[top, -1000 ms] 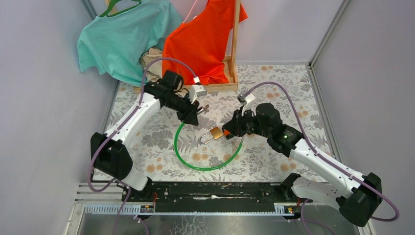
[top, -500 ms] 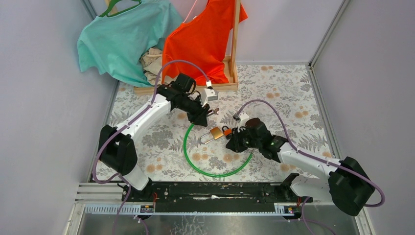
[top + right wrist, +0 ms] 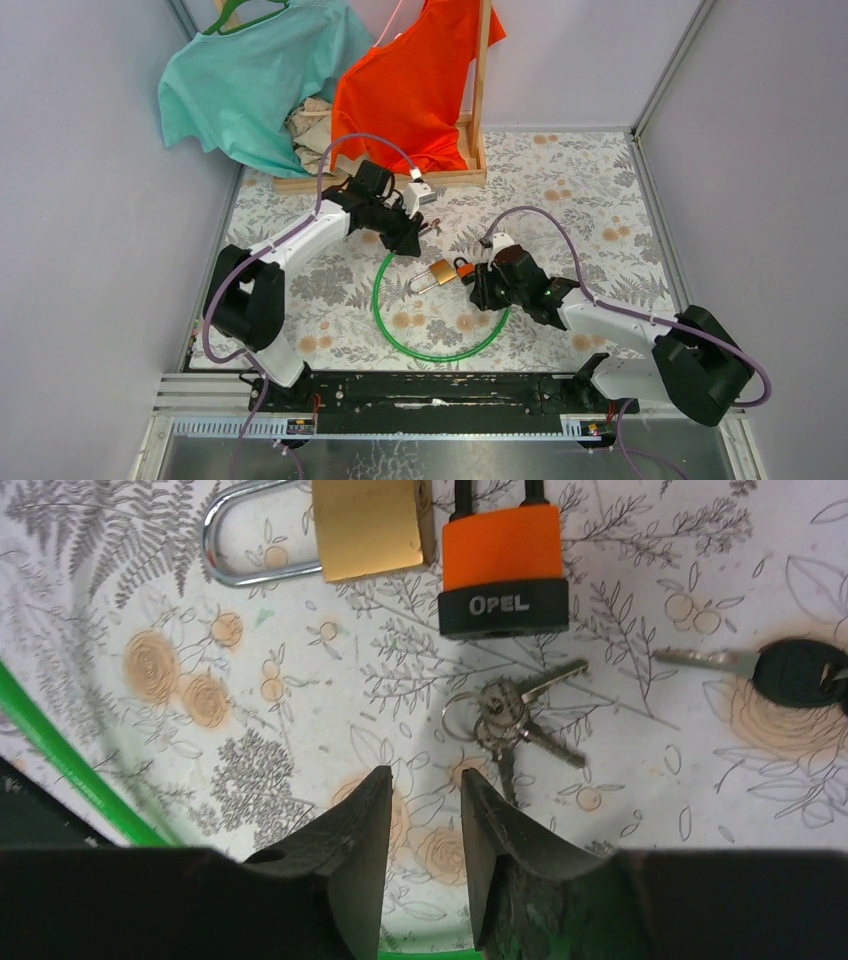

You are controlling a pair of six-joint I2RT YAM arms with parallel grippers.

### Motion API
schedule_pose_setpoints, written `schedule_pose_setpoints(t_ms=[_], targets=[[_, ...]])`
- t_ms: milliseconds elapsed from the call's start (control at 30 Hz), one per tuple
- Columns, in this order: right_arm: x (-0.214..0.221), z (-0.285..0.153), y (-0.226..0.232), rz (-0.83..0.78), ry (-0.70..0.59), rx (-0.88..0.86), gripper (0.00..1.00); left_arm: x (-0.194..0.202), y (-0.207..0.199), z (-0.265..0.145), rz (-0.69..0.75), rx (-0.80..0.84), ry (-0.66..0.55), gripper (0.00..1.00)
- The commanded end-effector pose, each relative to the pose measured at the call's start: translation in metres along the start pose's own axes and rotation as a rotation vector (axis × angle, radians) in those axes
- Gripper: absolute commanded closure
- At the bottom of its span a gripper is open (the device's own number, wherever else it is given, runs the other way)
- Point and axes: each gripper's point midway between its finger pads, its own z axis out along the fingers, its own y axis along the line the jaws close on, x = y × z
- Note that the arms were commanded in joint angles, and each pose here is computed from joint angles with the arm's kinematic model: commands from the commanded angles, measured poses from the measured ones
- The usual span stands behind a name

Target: Unlock with the key

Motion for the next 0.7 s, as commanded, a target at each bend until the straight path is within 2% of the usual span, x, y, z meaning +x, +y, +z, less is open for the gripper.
schedule_pose_setpoints(t_ms=[0, 200, 367, 433, 533, 667], targets=[[-0.027, 0.009, -0.005, -0.061, -0.046, 0.075, 0.62, -0.005, 0.037, -0.001, -0.031, -0.122, -0.071, 0.8], [-0.029, 0.024, -0.013, -0.104, -0.011, 0.126, 0.58, -0.001, 0.055, 0.006, -0.048, -0.2, -0.102, 0.74], [-0.028, 0.031, -0.019, -0.142, 0.019, 0.171, 0.56, 0.009, 0.072, 0.01, -0.069, -0.272, -0.078, 0.7], [-0.024, 0.035, -0.018, -0.152, 0.038, 0.174, 0.56, 0.012, 0.075, 0.009, -0.075, -0.295, -0.071, 0.65], [-0.018, 0.04, -0.017, -0.167, 0.064, 0.178, 0.56, 0.016, 0.078, 0.006, -0.084, -0.313, -0.063, 0.6], [-0.01, 0.043, -0.018, -0.155, 0.092, 0.185, 0.62, 0.02, 0.086, 0.001, -0.095, -0.351, -0.049, 0.52]])
